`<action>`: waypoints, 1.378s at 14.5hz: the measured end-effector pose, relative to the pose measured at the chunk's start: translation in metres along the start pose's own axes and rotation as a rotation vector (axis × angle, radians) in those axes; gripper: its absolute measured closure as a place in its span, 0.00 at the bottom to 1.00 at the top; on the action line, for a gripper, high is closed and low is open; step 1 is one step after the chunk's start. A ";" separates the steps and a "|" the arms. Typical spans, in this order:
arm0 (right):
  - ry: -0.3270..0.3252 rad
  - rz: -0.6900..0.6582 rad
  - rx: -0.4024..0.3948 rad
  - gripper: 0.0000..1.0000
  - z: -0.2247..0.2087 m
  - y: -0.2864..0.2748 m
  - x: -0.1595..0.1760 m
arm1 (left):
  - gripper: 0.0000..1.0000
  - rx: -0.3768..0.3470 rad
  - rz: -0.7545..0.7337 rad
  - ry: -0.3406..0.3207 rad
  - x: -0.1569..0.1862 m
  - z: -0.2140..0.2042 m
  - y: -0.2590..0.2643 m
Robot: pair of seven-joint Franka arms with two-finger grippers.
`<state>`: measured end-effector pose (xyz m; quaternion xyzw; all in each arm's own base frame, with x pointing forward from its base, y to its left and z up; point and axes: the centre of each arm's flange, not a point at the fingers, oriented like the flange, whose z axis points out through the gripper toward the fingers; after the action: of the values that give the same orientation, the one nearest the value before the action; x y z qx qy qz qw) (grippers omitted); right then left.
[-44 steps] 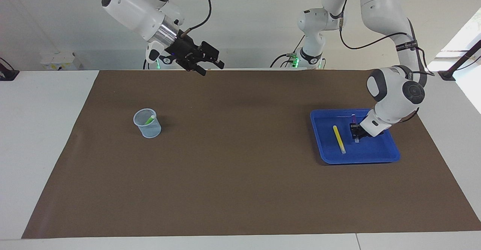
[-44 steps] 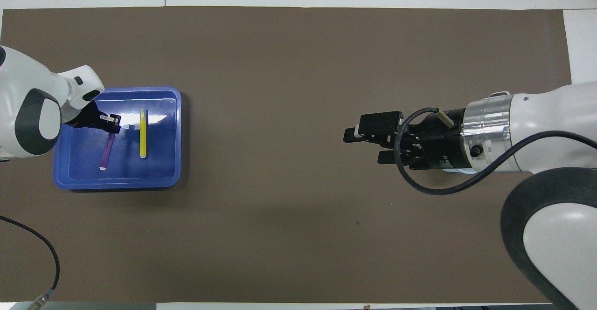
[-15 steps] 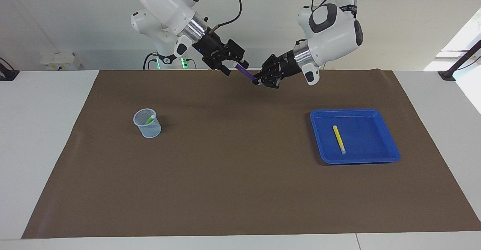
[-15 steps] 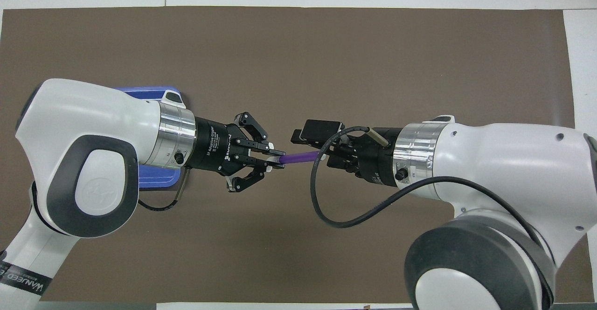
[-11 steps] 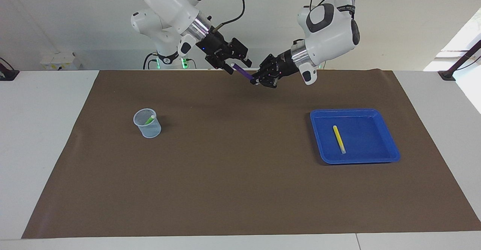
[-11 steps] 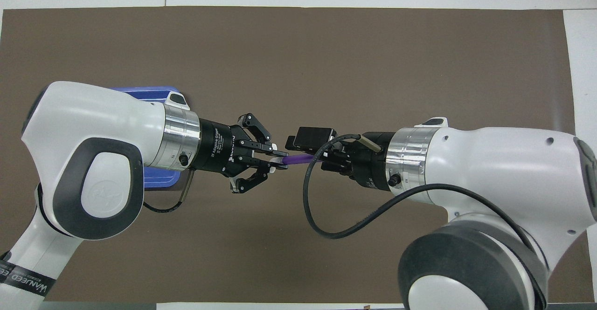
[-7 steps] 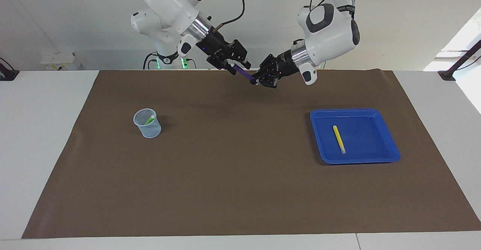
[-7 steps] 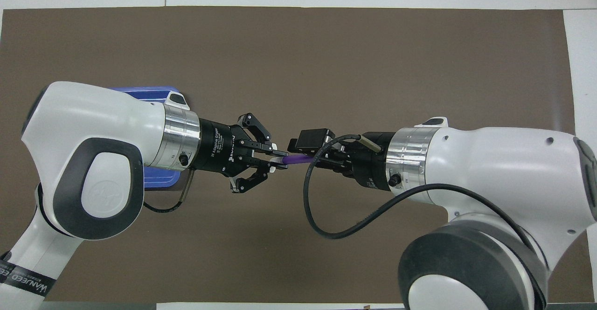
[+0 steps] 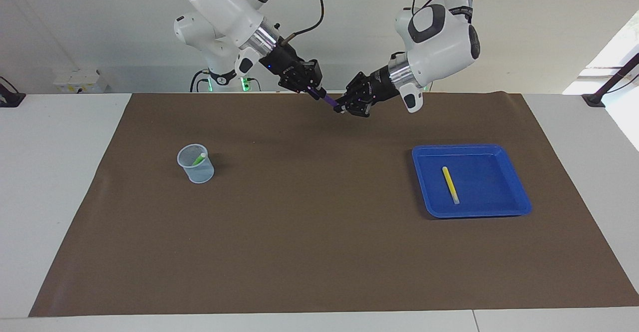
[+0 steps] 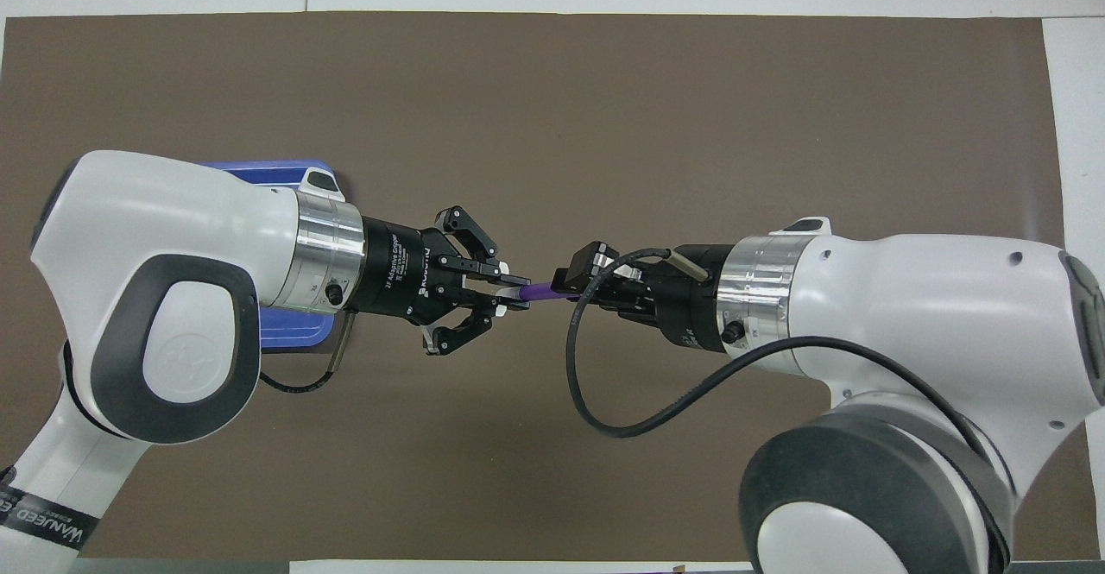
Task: Transfer and insert pens with both arms
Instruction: 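Grasp the purple pen with the right gripper, open the left gripper, then insert the purple pen into the cup while the left gripper reaches yellow pen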
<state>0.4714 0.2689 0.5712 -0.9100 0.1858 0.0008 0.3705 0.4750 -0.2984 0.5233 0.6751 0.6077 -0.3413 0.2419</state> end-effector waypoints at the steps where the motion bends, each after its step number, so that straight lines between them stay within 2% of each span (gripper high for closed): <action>1: -0.003 0.001 -0.002 0.82 0.000 0.000 0.000 | 0.83 0.001 0.000 0.000 0.000 0.001 0.000; 3: -0.013 0.005 -0.007 0.82 -0.002 0.002 0.001 | 0.83 0.005 -0.002 0.000 -0.001 0.003 -0.001; 4: -0.022 0.007 -0.013 0.82 -0.003 0.003 0.002 | 0.78 0.004 -0.002 -0.002 -0.002 0.003 -0.002; 6: -0.045 0.008 -0.029 0.82 -0.004 0.006 0.001 | 0.55 -0.010 -0.011 -0.005 -0.004 -0.001 -0.002; 8: -0.059 -0.052 -0.096 0.82 -0.012 0.011 0.006 | 0.33 -0.026 -0.016 -0.004 -0.001 -0.009 0.000; 9: -0.073 -0.098 -0.135 0.82 -0.023 0.016 0.013 | 0.20 -0.036 -0.016 0.012 0.004 -0.014 0.003; 11: -0.107 -0.194 -0.190 0.82 -0.056 0.030 0.035 | 0.01 -0.052 0.002 0.093 0.023 -0.030 0.009; 13: -0.118 -0.323 -0.258 0.82 -0.091 0.056 0.061 | 0.00 -0.047 0.056 0.151 0.045 -0.048 0.015; 15: -0.124 -0.497 -0.376 0.82 -0.118 0.085 0.084 | 0.00 -0.044 0.127 0.186 0.072 -0.073 0.021; 17: -0.136 -0.654 -0.501 0.82 -0.135 0.112 0.103 | 0.00 -0.026 0.236 0.252 0.098 -0.095 0.023; 20: -0.144 -0.752 -0.634 0.82 -0.141 0.146 0.124 | 0.00 0.039 0.420 0.384 0.122 -0.105 0.024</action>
<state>0.5177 0.0358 0.5575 -0.9795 -0.1909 -0.0137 0.0621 0.5196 -0.1441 0.4967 0.8429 0.4826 -0.1612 0.1749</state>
